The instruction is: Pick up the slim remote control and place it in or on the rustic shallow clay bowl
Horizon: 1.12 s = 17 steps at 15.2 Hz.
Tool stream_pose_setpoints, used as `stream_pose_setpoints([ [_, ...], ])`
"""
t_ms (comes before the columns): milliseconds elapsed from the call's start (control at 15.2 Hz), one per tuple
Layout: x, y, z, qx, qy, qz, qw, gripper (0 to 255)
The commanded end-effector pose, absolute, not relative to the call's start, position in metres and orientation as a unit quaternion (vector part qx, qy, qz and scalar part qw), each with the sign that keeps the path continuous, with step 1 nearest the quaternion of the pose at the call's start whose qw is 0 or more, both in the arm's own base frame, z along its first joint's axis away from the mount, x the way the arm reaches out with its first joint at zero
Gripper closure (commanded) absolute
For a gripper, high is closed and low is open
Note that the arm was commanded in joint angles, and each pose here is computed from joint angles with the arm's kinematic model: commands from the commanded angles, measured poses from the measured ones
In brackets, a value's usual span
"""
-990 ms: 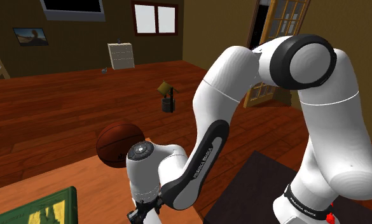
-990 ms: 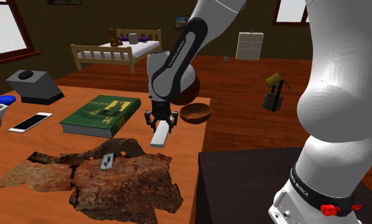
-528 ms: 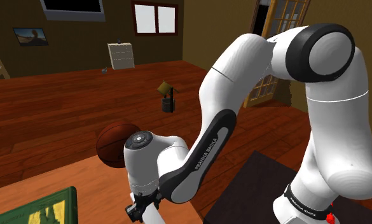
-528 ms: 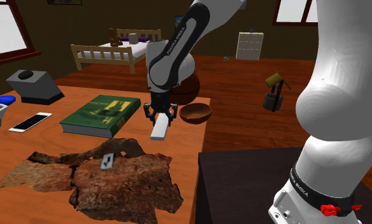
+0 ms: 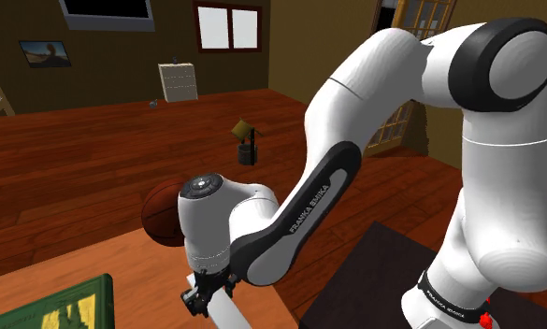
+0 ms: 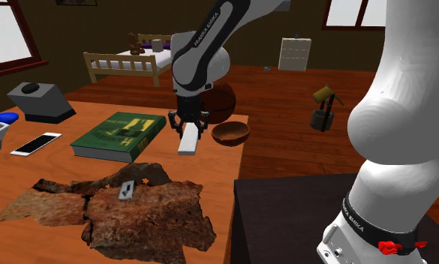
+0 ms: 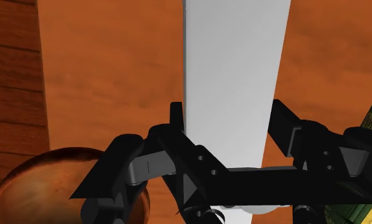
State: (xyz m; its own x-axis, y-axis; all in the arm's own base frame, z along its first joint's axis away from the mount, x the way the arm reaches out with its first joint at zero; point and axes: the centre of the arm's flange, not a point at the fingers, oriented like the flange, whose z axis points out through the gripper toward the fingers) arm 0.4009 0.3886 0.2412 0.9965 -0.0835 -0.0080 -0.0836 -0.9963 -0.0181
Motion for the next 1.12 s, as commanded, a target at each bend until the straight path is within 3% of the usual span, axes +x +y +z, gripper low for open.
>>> stream_pose_setpoints([
  [0,0.400,0.389,0.252,-0.999,0.042,0.004,0.009,255],
  [264,0.400,0.389,0.273,-0.999,0.042,0.004,0.009,255],
  [1056,0.497,0.264,0.277,-0.999,0.042,0.004,0.009,255],
])
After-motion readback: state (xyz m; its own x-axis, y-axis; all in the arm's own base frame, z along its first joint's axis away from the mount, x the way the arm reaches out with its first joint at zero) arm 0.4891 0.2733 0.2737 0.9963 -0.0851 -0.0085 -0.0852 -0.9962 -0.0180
